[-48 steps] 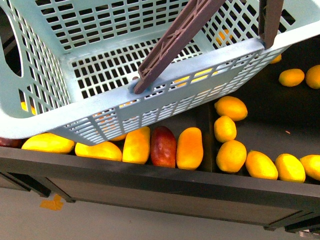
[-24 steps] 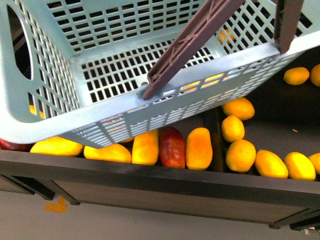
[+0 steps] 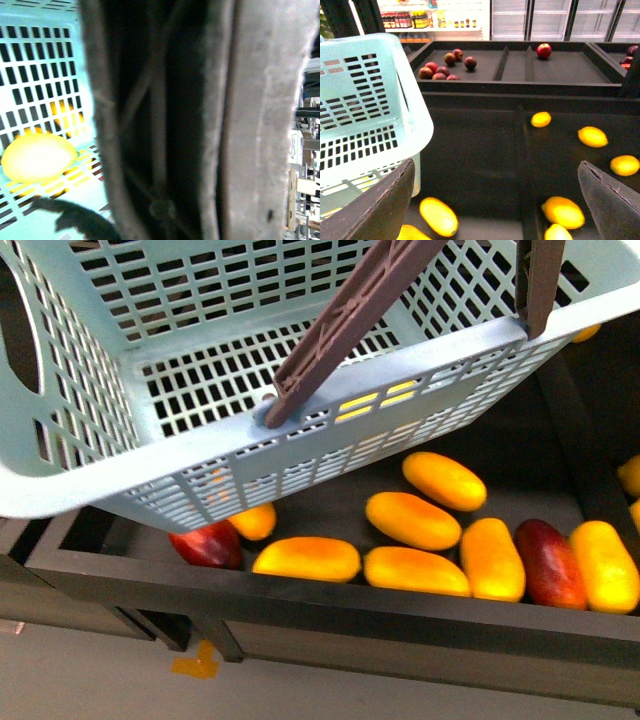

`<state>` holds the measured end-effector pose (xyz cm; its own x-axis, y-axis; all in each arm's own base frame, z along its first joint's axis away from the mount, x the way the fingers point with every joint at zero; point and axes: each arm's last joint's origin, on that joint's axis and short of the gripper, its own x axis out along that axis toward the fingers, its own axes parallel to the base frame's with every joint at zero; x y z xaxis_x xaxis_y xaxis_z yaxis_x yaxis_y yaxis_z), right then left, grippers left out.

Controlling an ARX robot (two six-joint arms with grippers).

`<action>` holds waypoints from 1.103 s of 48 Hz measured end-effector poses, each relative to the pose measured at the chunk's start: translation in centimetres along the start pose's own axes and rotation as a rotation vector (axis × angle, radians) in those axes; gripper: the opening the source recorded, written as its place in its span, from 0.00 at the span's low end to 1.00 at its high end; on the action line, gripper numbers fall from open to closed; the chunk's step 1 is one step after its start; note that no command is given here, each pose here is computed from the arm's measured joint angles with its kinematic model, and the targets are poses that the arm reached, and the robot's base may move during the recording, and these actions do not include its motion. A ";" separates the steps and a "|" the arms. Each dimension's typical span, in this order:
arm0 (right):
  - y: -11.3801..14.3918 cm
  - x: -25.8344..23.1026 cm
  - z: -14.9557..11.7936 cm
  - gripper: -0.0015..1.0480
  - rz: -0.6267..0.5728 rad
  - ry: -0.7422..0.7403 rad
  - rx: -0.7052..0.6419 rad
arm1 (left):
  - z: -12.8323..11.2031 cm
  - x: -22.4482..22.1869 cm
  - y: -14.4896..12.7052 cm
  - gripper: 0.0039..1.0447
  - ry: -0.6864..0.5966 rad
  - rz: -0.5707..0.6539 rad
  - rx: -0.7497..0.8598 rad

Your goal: Pick lemon and mango into basket

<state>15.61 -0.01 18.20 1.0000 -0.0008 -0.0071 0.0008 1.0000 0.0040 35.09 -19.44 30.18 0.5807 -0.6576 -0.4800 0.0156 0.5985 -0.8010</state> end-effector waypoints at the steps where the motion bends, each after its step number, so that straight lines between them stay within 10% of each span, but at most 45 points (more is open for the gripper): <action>1: 0.0 0.0 0.0 0.92 0.000 0.000 0.000 | 0.0 0.0 0.0 0.13 0.003 -0.002 0.000; 22: 0.0 0.0 0.0 0.92 0.005 -0.001 0.000 | 0.6 -0.1 0.5 0.13 -0.027 0.018 -0.006; 35: -2.6 3.1 -0.4 0.92 -0.511 0.648 0.392 | 0.4 -0.1 0.2 0.13 -0.011 0.005 0.002; 53: -5.6 15.7 -10.9 0.92 -0.865 0.868 0.839 | 0.0 0.0 0.0 0.13 -0.001 0.000 0.002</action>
<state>31.20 -5.58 7.13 0.3706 -0.2755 -0.8870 0.8844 0.3962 0.2465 35.13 -19.45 30.18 0.5819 -0.6566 -0.4799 0.0168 0.5996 -0.8001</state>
